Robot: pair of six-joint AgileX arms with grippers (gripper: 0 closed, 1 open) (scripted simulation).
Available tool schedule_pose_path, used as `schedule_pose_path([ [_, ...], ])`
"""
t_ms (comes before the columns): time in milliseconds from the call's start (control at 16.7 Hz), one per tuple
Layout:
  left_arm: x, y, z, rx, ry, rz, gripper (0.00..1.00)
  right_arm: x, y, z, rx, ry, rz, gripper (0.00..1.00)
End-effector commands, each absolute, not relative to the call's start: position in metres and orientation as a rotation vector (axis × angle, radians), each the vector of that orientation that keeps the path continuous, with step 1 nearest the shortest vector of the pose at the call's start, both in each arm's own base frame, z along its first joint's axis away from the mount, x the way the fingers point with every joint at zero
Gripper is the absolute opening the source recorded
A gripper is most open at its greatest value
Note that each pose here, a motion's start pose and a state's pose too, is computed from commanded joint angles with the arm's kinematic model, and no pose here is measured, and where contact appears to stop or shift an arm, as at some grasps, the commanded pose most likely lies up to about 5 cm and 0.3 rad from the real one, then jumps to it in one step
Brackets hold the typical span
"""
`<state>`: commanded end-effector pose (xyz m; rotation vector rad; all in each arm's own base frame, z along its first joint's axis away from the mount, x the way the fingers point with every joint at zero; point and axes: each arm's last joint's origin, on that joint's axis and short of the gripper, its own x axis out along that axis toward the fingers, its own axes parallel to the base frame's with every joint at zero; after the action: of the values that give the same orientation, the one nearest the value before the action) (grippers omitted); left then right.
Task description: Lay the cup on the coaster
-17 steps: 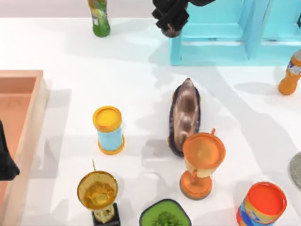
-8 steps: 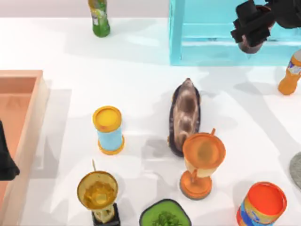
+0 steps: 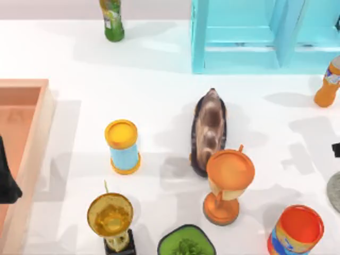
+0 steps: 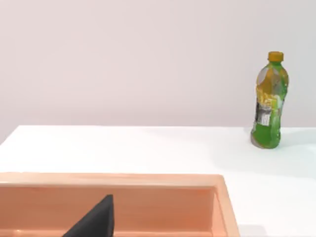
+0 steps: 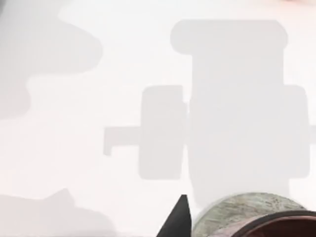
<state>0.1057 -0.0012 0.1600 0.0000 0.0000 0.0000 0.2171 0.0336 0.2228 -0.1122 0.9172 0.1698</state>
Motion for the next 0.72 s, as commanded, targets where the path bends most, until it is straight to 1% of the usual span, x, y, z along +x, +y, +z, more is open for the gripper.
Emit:
schedule_pose_path([
  [180, 0.106, -0.001, 0.16, 0.0, 0.0, 0.0, 1.0, 0.192, 0.011, 0.199, -0.024, 0.916, 0.059, 0.0],
  [300, 0.106, -0.001, 0.16, 0.0, 0.0, 0.0, 1.0, 0.184, 0.003, 0.19, 0.017, 0.911, 0.012, 0.0],
  [720, 0.106, -0.001, 0.16, 0.0, 0.0, 0.0, 1.0, 0.182, 0.002, 0.187, 0.027, 0.916, 0.004, 0.0],
])
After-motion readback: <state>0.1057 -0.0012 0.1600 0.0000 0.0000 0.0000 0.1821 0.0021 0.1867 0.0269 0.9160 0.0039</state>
